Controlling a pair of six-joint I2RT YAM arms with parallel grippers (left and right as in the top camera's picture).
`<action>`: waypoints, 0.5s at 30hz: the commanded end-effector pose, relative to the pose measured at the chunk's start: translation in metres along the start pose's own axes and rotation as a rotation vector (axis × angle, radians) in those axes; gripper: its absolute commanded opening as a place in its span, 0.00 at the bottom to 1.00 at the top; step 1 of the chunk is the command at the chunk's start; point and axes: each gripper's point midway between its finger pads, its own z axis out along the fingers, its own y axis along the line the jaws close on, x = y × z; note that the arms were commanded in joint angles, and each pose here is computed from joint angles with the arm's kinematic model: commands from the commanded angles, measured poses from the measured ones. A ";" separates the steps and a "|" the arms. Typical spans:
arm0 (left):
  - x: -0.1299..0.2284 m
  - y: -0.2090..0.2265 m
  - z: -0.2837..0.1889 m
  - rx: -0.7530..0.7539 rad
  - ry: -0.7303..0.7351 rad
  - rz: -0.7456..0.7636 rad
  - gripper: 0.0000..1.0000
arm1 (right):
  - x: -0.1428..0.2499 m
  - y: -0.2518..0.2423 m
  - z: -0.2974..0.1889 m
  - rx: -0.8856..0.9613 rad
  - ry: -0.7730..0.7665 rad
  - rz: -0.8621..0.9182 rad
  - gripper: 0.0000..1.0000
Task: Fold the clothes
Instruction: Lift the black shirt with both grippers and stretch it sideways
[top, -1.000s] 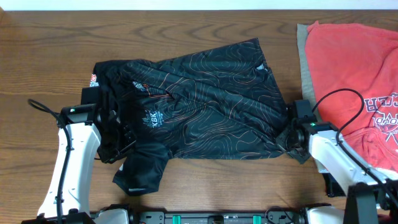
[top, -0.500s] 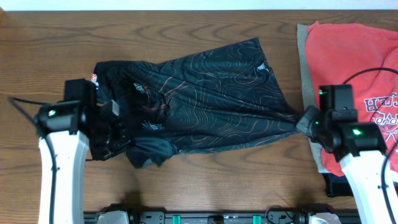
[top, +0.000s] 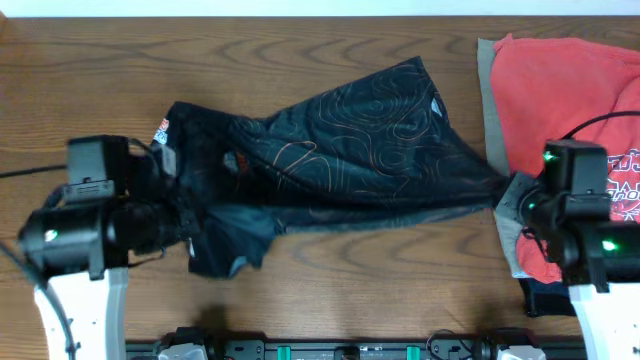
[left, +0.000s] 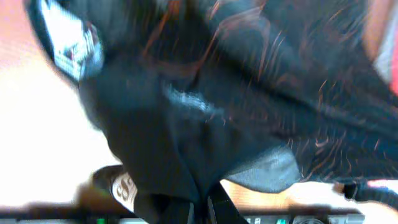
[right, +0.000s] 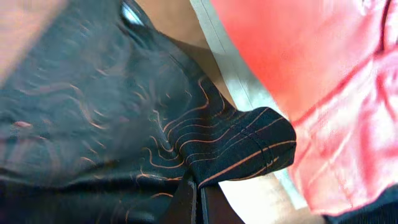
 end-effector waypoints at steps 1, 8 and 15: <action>-0.026 -0.015 -0.037 0.020 -0.169 0.080 0.06 | -0.037 0.010 -0.039 -0.059 -0.151 -0.024 0.01; -0.070 -0.026 -0.098 -0.040 -0.451 0.142 0.06 | -0.084 0.029 -0.104 -0.143 -0.353 -0.086 0.01; -0.101 -0.042 -0.164 -0.065 -0.713 0.179 0.06 | -0.118 0.041 -0.158 -0.193 -0.531 -0.133 0.01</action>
